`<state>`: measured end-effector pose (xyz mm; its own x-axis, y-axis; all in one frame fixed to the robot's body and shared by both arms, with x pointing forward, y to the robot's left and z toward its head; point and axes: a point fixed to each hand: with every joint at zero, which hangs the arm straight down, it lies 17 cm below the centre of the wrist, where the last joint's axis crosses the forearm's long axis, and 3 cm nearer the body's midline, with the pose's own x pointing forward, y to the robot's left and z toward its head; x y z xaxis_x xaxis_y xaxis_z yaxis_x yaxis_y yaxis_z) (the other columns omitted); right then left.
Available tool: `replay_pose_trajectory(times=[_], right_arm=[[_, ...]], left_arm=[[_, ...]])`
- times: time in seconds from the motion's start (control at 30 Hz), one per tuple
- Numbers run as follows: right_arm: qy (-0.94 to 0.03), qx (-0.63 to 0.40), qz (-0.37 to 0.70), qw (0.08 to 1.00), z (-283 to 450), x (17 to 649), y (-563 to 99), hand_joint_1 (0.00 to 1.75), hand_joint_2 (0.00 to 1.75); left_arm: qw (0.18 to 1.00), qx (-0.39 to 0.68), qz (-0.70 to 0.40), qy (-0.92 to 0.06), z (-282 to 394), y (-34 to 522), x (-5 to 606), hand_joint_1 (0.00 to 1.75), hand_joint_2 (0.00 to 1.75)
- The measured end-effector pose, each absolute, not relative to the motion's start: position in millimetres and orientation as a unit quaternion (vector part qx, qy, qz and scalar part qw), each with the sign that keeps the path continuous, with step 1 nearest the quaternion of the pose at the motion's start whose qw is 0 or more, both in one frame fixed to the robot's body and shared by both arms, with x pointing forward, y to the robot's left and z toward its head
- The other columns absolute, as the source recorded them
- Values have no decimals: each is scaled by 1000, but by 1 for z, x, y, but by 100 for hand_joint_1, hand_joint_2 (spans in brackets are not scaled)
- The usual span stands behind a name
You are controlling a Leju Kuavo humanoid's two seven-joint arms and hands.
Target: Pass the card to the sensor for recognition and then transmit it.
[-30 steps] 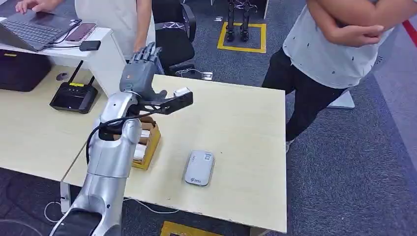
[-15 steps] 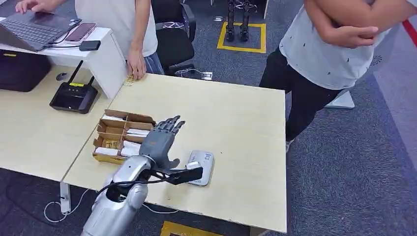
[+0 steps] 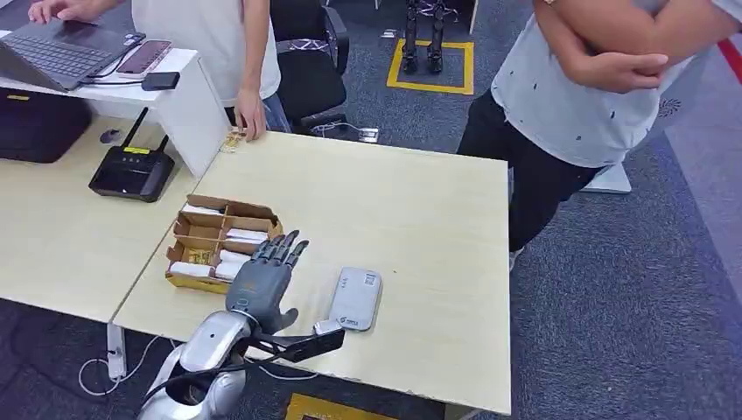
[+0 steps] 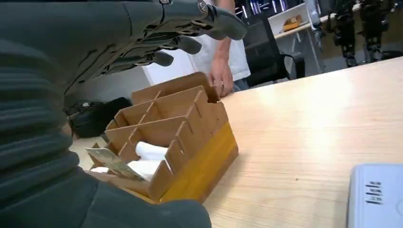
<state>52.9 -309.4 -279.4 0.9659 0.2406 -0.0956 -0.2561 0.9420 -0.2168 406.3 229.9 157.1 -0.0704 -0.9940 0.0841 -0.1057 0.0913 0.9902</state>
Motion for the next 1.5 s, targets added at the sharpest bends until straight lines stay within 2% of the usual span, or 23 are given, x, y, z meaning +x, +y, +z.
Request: replay_pose_trajectory(times=[0.27, 0.47, 0.7, 1.27, 1.5], right_arm=[[33, -117, 124, 985, -279, 53, -310, 0, 0], [34, -119, 119, 985, -279, 53, -311, 0, 0], [33, -119, 118, 985, -279, 53, -311, 0, 0], [25, -119, 125, 985, -279, 56, -311, 0, 0], [25, -119, 127, 984, -279, 57, -311, 0, 0]], left_arm=[[467, 507, -458, -561, 166, 234, 401, 0, 175], [478, 587, -410, -510, 185, 278, 394, 0, 175], [462, 616, -417, -484, 187, 288, 385, 0, 175], [454, 633, -426, -460, 190, 322, 391, 0, 175], [450, 607, -428, -496, 195, 314, 398, 0, 175]])
